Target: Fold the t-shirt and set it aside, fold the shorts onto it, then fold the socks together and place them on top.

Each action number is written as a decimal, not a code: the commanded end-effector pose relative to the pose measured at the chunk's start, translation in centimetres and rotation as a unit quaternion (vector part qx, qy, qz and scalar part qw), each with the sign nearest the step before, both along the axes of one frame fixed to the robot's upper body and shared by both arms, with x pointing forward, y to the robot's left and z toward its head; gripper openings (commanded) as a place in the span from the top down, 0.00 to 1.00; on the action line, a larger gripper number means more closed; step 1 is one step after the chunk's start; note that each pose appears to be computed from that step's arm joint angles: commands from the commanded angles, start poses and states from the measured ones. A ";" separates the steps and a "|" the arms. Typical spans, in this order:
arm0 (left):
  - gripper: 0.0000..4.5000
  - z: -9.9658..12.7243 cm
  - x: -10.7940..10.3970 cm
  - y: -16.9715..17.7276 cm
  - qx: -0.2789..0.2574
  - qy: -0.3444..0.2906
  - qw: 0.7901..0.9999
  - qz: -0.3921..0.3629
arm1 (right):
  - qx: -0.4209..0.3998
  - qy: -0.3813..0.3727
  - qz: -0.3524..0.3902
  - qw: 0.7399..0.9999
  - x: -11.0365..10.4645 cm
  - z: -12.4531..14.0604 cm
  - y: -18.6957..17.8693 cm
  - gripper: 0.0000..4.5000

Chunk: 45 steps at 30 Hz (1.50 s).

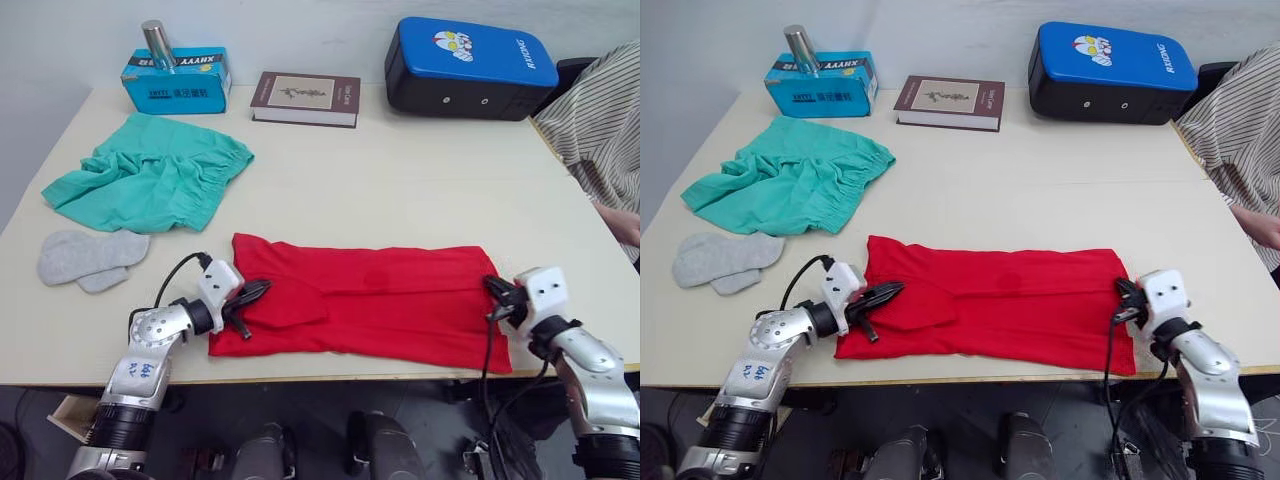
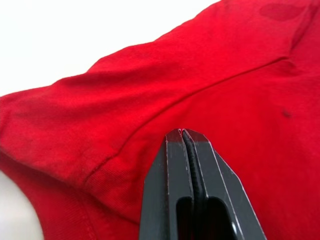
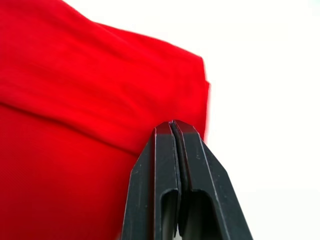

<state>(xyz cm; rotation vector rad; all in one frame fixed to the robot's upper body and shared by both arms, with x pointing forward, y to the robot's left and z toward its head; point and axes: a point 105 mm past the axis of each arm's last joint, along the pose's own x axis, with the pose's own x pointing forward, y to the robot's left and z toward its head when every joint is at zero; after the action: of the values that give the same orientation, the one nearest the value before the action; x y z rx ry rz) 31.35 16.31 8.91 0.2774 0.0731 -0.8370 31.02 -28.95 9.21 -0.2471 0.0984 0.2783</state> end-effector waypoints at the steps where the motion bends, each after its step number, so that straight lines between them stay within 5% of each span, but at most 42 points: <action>1: 1.00 1.4 -1.6 0.8 -0.033 0.001 0.998 -0.055 | 0.038 -0.031 0.056 0.997 0.8 4.7 -1.4 0.96; 5: 0.81 3.2 -3.5 0.7 -0.045 0.008 0.990 -0.132 | 0.063 0.033 0.133 0.989 2.2 6.8 -1.2 0.74; 14: 0.16 7.6 -5.9 -1.2 -0.077 -0.061 0.968 -0.232 | -0.020 0.217 0.213 0.953 5.8 6.6 0.6 0.04; 17: 0.01 7.8 -6.7 -1.5 -0.093 -0.073 0.961 -0.249 | -0.063 0.237 0.207 0.947 6.8 6.1 0.8 0.00; 26: 0.01 7.7 -7.8 -2.5 -0.108 -0.056 0.956 -0.267 | -0.116 0.283 0.204 0.930 7.4 5.0 0.4 0.00; 30: 0.00 8.0 -7.6 -2.8 -0.112 -0.066 0.955 -0.265 | -0.113 0.299 0.233 0.919 7.0 4.9 1.0 0.20; 40: 0.00 8.9 -6.3 -2.6 -0.119 -0.092 0.961 -0.232 | -0.147 0.306 0.272 0.901 6.7 5.2 1.6 0.98; 45: 0.00 9.4 -5.2 -2.0 -0.132 -0.117 0.969 -0.175 | -0.198 0.248 0.235 0.919 8.7 6.8 1.8 0.99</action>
<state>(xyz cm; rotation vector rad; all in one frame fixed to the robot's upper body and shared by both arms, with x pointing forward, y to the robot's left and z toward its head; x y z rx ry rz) 25.92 13.89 17.60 0.1164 -0.2797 -1.1955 38.83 -26.95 14.46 -0.5534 0.6716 0.8534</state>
